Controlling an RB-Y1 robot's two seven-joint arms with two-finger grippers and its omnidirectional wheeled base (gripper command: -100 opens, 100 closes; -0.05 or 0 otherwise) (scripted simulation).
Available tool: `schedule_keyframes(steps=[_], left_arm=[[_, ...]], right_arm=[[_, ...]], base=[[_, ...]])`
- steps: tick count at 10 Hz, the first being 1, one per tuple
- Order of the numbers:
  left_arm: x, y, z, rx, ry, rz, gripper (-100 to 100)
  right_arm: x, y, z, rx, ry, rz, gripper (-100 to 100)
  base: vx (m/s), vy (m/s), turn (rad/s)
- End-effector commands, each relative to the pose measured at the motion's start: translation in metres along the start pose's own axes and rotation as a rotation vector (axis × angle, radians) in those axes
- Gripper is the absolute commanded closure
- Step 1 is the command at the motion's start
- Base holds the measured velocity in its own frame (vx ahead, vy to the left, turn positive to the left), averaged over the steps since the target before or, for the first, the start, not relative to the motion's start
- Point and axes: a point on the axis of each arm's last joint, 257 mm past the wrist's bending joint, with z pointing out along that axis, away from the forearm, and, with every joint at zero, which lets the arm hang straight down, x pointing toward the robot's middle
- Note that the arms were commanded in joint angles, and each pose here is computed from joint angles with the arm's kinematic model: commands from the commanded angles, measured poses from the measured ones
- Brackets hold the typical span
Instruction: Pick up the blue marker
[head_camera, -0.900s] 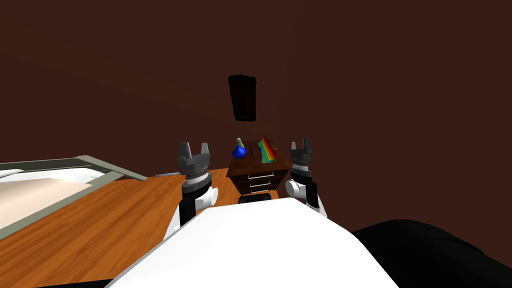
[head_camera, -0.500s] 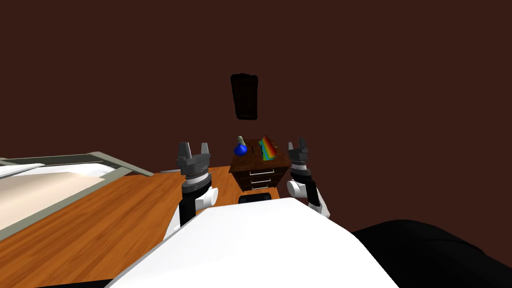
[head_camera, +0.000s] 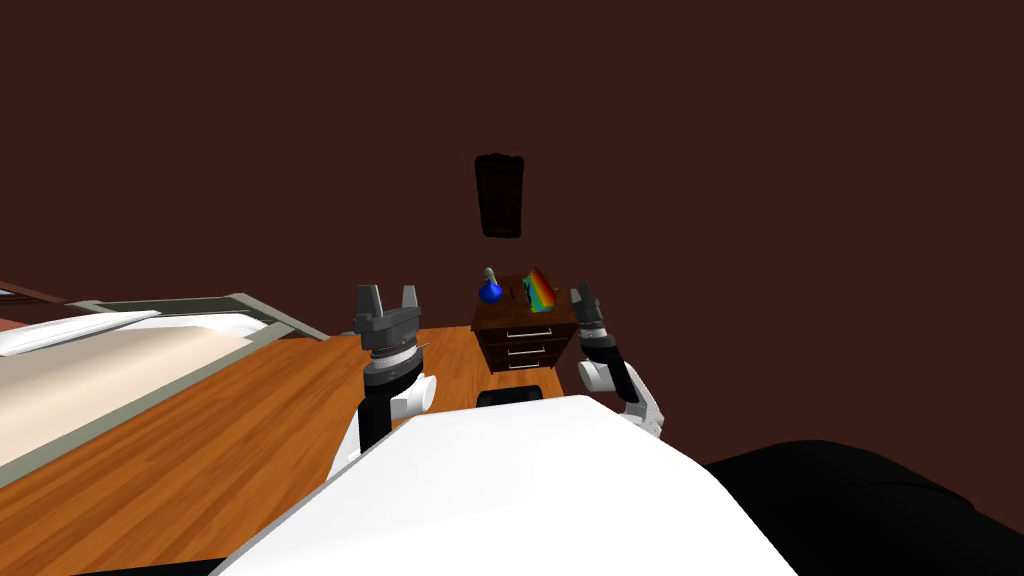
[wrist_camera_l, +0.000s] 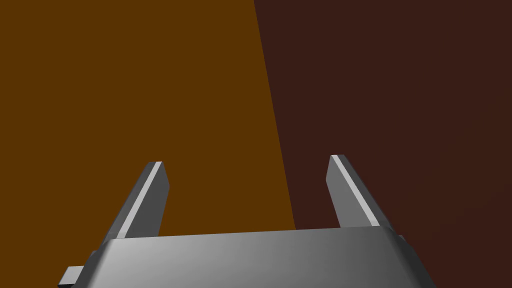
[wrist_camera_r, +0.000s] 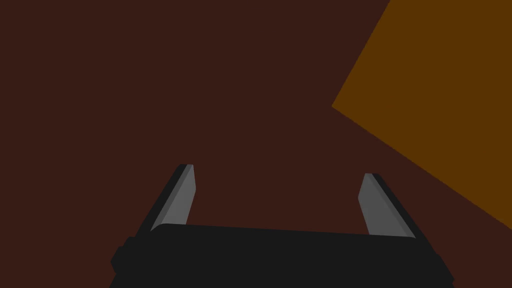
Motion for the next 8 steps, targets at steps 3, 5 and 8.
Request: schedule_keyframes(steps=[3,5,8], left_arm=[[0.000,0.000,0.000,0.000,0.000,0.000,0],[0.000,0.000,0.000,0.000,0.000,0.000,0],[0.000,0.000,0.000,0.000,0.000,0.000,0]], right_arm=[[0.008,-0.036,0.000,0.054,0.096,-0.137,-100],[0.010,-0.055,-0.003,0.081,0.141,-0.193,-100],[0.010,-0.091,-0.010,0.134,0.220,-0.297,-100]], base=[[-0.096,0.060,0.042],[-0.058,0.060,0.031],[-0.036,0.085,0.061]])
